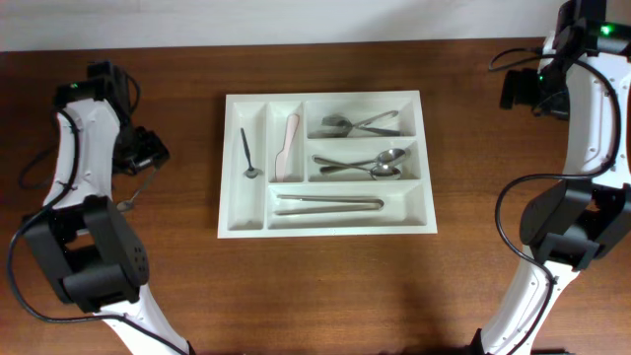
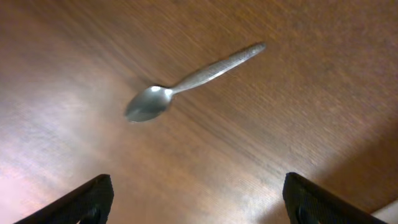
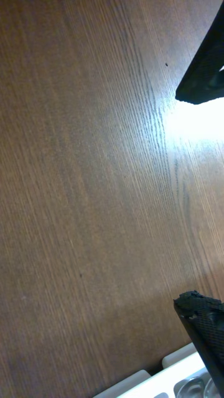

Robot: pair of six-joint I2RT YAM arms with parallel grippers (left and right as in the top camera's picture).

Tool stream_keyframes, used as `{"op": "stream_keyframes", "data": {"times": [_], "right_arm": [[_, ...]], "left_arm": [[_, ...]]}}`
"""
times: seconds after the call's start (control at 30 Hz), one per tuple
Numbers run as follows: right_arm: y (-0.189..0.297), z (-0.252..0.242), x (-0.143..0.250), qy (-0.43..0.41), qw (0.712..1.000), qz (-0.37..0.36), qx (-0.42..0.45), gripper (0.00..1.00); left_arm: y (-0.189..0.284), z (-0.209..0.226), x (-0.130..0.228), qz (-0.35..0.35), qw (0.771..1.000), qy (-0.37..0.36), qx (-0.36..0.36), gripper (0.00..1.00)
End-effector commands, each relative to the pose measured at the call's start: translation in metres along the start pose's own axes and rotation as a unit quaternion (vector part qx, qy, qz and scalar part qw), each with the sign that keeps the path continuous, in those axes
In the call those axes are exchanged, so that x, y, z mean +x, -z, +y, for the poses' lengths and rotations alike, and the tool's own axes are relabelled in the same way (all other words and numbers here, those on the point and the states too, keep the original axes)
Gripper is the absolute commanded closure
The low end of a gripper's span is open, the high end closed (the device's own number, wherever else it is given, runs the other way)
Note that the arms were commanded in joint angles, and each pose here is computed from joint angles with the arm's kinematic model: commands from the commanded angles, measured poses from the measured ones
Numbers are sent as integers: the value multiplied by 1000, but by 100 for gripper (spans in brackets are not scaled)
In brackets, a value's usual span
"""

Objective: Pack container

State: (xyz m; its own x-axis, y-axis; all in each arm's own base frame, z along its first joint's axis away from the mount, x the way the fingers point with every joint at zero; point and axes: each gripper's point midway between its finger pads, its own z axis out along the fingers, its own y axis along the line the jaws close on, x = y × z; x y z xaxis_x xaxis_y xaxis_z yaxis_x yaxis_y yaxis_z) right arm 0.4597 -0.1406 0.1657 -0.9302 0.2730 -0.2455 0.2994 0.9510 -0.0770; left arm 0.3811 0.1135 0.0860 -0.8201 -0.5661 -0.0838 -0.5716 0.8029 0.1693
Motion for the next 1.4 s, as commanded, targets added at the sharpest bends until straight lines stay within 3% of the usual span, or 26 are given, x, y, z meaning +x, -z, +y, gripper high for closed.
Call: {"op": "stream_keyframes", "data": {"times": [0.0, 0.23, 0.43, 0.47, 0.73, 0.93, 1.13, 1.37], "right_arm": [[15, 1, -3, 3, 1000, -17, -2, 1], [15, 1, -3, 3, 1000, -17, -2, 1], [15, 1, -3, 3, 1000, -17, -2, 1], [15, 1, -3, 3, 1000, -17, -2, 1], [15, 1, -3, 3, 1000, -17, -2, 1], [15, 1, -3, 3, 1000, -17, -2, 1], [15, 1, -3, 3, 1000, -17, -2, 1], [15, 1, -3, 3, 1000, -17, -2, 1]], "left_arm": [[-26, -7, 23, 33, 999, 18, 5, 11], [-63, -5, 43, 52, 998, 19, 7, 11], [-55, -30, 26, 38, 991, 21, 125, 11], [-51, -28, 22, 32, 989, 29, 138, 15], [-17, 25, 2, -15, 985, 57, 160, 16], [10, 63, 0, -55, 969, 108, 213, 15], [-29, 66, 29, -26, 946, 151, 286, 15], [-56, 49, 39, -45, 928, 148, 339, 16]]}}
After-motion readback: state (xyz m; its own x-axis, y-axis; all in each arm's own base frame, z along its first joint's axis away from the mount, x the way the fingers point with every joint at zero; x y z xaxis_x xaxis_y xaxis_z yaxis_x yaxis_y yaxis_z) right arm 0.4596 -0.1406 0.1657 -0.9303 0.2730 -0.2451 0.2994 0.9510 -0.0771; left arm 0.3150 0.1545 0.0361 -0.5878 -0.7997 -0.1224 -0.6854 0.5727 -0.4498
